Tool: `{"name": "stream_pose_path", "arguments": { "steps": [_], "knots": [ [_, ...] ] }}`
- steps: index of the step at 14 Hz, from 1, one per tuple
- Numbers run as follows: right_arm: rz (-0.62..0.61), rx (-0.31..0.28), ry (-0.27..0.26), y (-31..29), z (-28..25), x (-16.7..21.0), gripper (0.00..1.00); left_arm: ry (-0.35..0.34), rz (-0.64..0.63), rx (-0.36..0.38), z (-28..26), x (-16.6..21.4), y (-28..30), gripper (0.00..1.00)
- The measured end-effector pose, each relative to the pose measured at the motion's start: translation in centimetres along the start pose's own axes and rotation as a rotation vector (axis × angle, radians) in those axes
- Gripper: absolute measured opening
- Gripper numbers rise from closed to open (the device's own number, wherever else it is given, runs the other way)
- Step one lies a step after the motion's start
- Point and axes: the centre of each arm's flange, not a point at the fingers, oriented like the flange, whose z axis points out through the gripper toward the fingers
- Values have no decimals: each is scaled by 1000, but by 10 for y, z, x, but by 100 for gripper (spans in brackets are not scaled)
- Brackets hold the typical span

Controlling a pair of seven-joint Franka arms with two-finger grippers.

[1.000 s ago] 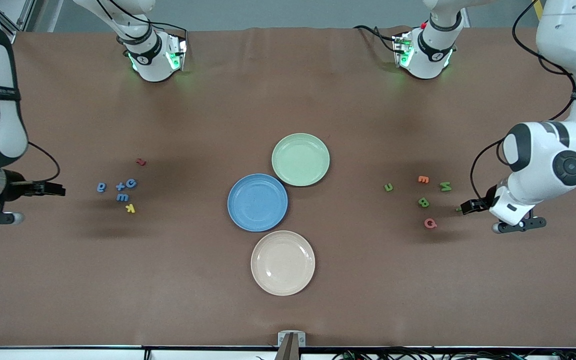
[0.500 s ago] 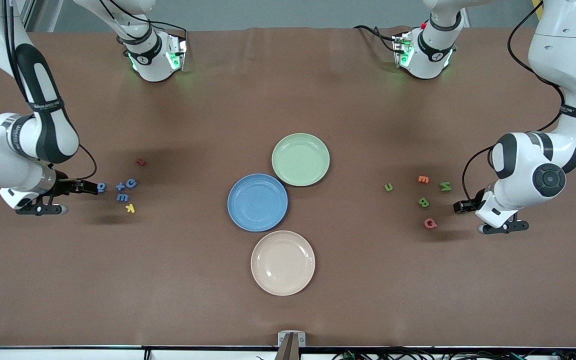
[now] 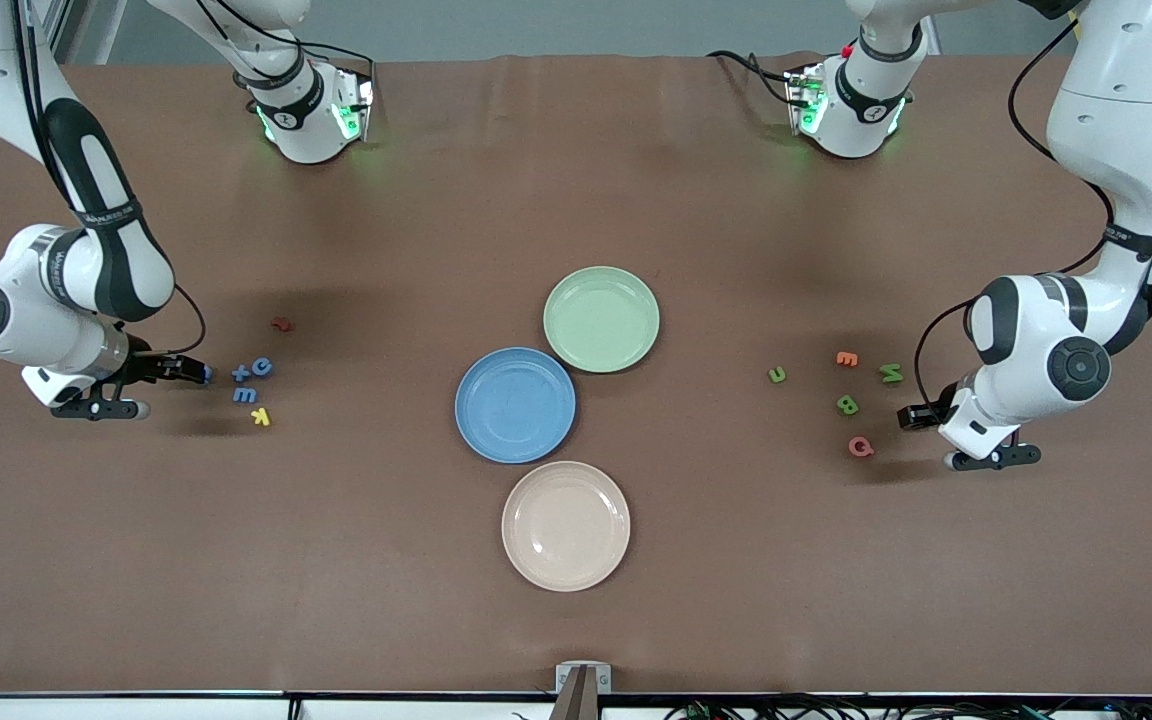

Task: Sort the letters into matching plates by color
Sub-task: 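Grasp the blue a with the right gripper while the left gripper grasps green, then carry the blue a to the blue plate while the left gripper carries green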

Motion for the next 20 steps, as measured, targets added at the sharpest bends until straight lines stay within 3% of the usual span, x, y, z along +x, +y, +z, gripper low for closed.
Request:
{"name": "stream_pose_path", "arguments": {
  "steps": [3,5,9,11,14,18,19,20],
  "knots": [
    [3,3,-18,-1,17,-4,78,-7,-2,0,4,-1,-1,64],
    [7,5,-26,0,23,-5,67,-11,-4,0,7,-1,-3,62],
    [12,8,-29,1,25,-5,57,-12,-11,-1,8,-1,-7,61],
    [12,9,-34,0,27,-6,53,-15,-15,-1,9,-1,-9,57],
    [12,10,-38,0,30,-7,52,-12,-10,-3,7,0,-6,37],
    [17,14,-40,0,32,-7,48,-8,-10,-3,5,1,-6,37],
    [18,14,-40,0,32,-7,41,-1,-10,-3,1,3,-6,37],
    [19,15,-40,0,32,-7,41,3,-9,-2,-7,5,-5,37]
  ]
}}
